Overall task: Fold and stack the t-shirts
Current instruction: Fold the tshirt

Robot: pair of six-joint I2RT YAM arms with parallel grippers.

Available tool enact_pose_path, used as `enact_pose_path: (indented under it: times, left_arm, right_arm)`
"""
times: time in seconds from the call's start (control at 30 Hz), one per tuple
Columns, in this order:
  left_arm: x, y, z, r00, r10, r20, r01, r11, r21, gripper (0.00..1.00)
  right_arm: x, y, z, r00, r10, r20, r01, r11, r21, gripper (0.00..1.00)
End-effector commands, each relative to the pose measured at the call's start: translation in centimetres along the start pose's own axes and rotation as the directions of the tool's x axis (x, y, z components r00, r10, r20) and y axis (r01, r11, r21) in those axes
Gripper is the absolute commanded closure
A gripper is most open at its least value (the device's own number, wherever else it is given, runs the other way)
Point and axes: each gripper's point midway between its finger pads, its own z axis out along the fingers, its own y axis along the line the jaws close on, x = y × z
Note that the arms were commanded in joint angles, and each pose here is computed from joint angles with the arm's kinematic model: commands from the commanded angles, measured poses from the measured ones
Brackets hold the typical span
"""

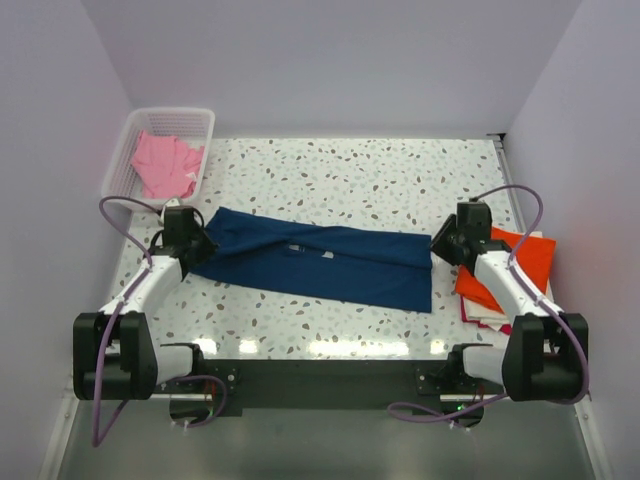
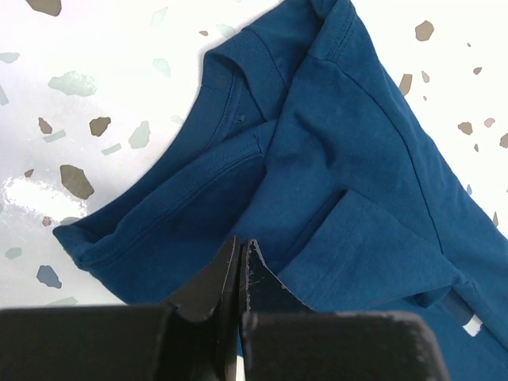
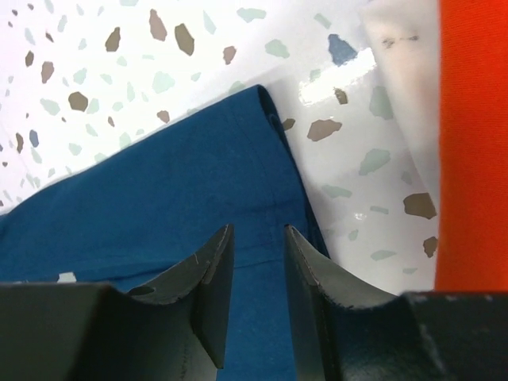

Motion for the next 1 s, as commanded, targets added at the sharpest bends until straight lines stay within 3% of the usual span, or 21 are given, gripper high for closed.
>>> enact_pose_path:
  times: [0.0, 0.2, 0.63, 0.97]
  left_arm:
    - [-0.9, -0.3, -0.2, 0.999, -0.024, 0.042, 0.023, 1.000, 0.021, 1.00]
    - [-1.0, -0.7, -0.4, 0.998, -0.031, 0.049, 0.029, 0.999, 0.046, 1.00]
    - [0.6, 1.0, -0.7, 0.998, -0.050, 0.036, 0.050, 0.999, 0.004, 1.00]
    - [2.7, 2.6, -0.6, 0.992, -0.120, 0.028, 0.121, 0.992, -0.027, 1.00]
  right_arm:
    - [-0.6, 2.0, -0.5, 0.998, -0.054, 0.019, 0.055, 0.998, -0.041, 0.64]
    - [1.3, 6.9, 0.9, 0.981, -0.193, -0.001, 0.192, 0.979, -0.066, 0.64]
    - [7.6, 21.5, 3.9, 0.899, -0.438, 0.000, 0.417, 0.856, -0.304, 0.64]
    - [12.1, 27.2, 5.4, 0.841, -0.541, -0.006, 0.501, 0.783, -0.368, 0.64]
